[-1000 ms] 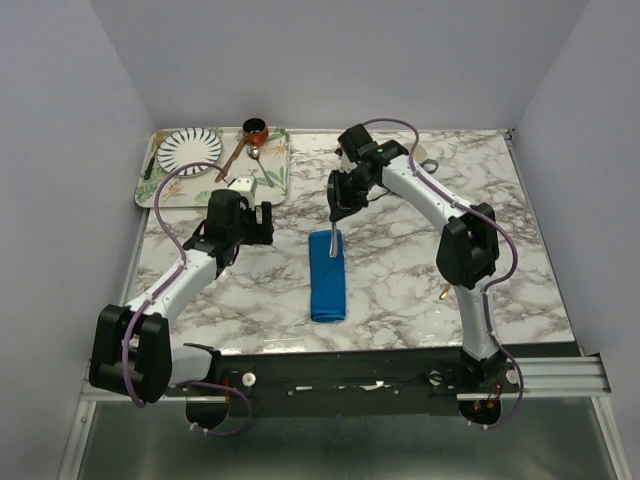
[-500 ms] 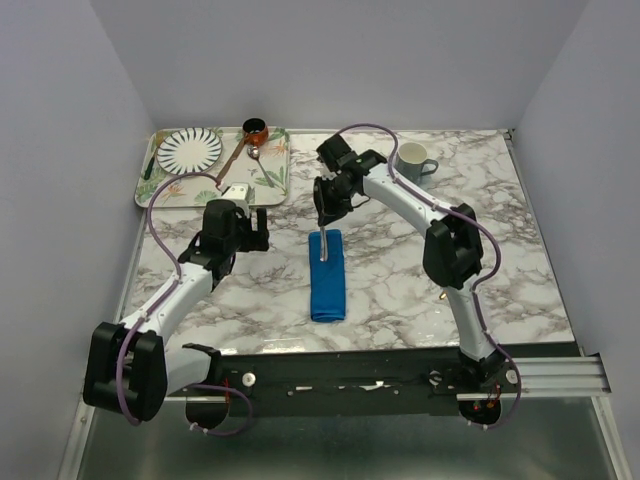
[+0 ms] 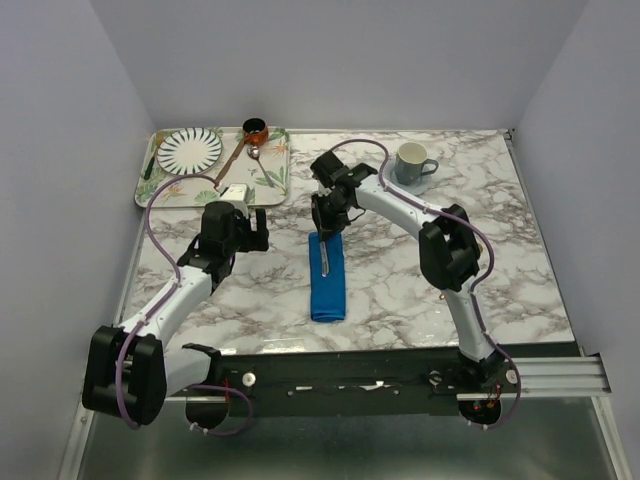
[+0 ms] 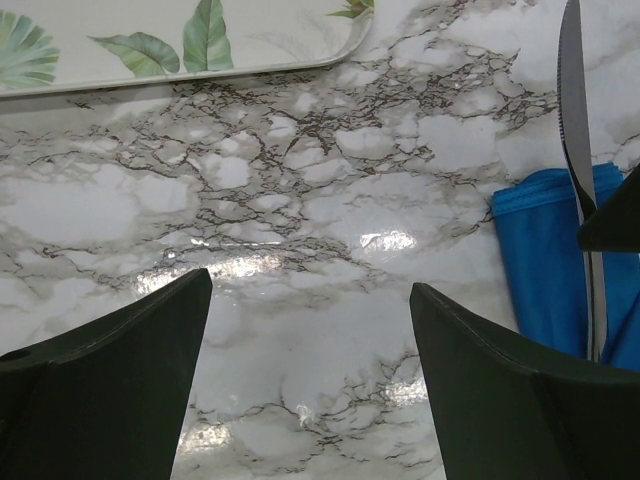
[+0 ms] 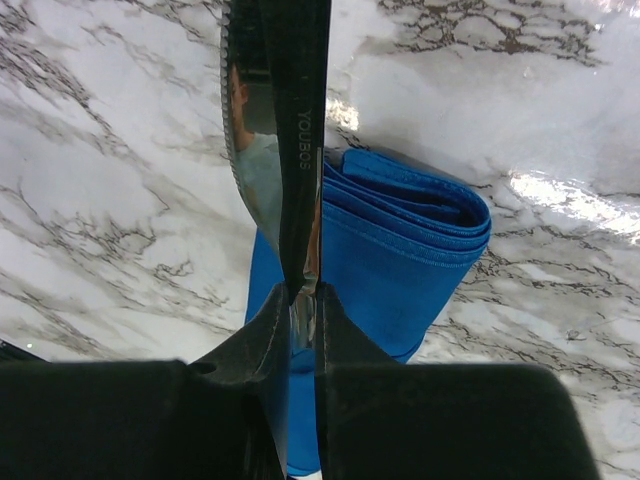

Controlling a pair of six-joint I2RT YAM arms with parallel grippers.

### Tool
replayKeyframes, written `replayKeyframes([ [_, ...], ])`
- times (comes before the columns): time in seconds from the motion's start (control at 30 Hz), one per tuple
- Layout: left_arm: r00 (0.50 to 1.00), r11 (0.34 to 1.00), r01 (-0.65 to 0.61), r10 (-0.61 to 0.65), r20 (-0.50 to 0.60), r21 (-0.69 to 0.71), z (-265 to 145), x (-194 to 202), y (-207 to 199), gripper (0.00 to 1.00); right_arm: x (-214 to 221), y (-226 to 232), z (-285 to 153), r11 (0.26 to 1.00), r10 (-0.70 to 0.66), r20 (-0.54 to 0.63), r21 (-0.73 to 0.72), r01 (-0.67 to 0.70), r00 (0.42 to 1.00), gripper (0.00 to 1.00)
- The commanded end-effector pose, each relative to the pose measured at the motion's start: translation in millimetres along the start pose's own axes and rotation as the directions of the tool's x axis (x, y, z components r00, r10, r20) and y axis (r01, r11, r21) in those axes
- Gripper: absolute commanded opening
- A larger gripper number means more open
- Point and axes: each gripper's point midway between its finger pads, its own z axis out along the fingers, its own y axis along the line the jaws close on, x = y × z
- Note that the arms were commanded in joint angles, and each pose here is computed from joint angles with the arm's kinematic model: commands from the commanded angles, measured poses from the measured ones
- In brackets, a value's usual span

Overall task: Fold the napkin into a case and place the utensils inside
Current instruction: Insert the knife into the folded napkin.

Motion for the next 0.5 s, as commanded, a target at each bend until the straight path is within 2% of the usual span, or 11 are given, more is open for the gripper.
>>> replayKeyframes([
  [0.0,0.999,1.0,0.021,-0.02,0.05,-0.022,-5,-6,5,0.93,12,-6,5,0.999,-0.004,-0.015,0.034,0.005,1.0,0.01],
  [0.47,0.998,0.999,0.036,-0.036,0.052,-0.015,-4,-1,4,0.93,36,4,-11,1.0,0.005,-0.04,0.029,-0.004,0.999,0.01],
])
